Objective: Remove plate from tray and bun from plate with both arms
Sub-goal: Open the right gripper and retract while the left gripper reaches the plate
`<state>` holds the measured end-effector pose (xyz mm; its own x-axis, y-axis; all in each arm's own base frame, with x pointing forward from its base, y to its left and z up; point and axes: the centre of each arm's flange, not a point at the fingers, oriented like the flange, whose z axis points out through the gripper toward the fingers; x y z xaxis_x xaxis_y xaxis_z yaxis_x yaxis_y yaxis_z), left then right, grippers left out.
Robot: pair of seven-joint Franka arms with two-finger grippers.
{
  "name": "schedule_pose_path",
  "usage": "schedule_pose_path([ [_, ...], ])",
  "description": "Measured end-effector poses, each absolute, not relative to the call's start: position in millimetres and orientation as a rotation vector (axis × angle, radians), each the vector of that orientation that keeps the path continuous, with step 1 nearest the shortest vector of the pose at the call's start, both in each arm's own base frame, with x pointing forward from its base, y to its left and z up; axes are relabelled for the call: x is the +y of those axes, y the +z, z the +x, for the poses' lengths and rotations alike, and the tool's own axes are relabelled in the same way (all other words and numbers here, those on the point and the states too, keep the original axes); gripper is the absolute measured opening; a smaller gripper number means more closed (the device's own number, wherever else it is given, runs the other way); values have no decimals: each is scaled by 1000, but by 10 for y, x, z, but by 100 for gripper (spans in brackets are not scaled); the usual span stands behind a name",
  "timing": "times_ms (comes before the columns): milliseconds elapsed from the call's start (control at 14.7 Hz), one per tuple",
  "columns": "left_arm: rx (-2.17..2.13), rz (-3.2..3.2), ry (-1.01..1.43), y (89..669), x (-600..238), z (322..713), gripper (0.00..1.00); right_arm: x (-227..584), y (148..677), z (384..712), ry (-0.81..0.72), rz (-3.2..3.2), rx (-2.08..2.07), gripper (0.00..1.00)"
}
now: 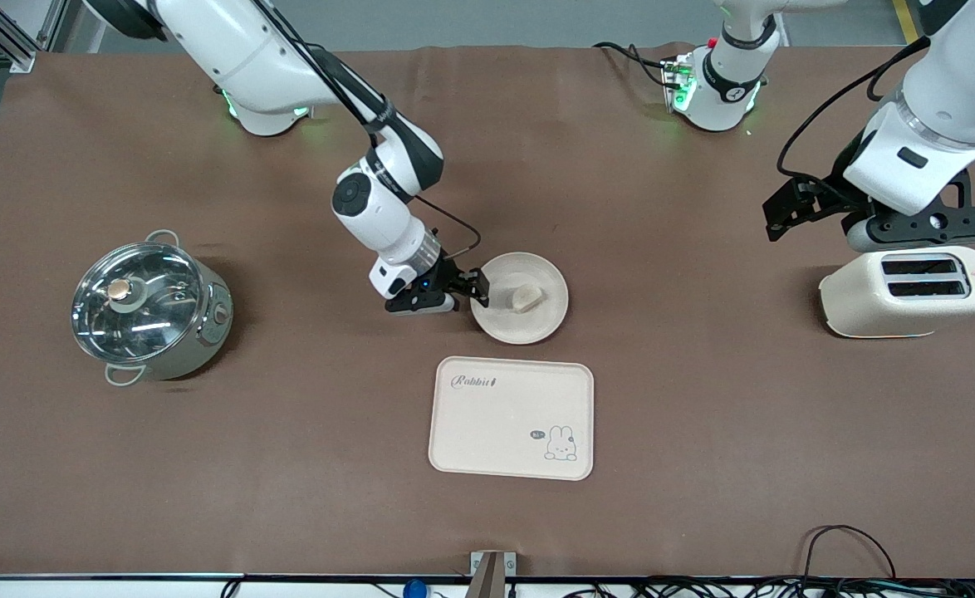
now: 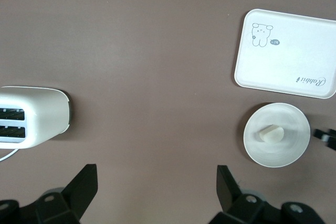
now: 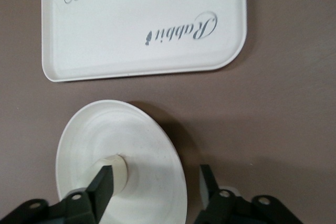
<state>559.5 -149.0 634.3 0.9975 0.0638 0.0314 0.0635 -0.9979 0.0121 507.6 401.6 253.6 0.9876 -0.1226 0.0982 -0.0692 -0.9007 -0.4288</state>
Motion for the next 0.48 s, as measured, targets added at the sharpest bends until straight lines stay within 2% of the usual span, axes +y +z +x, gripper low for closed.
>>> schedule_pose_path([
  [136,99,3129,49,6342,-1493,5594,100,3712,3155,5356,-73,-2750,158,99],
  [340,98,3130,47,6340,-1461,5602,100,2993,4113,5752,-42,-2791,203,100],
  [476,90,3130,46,6338,-1447,5605,100,2345,4465,6003,-57,-2812,161,100],
])
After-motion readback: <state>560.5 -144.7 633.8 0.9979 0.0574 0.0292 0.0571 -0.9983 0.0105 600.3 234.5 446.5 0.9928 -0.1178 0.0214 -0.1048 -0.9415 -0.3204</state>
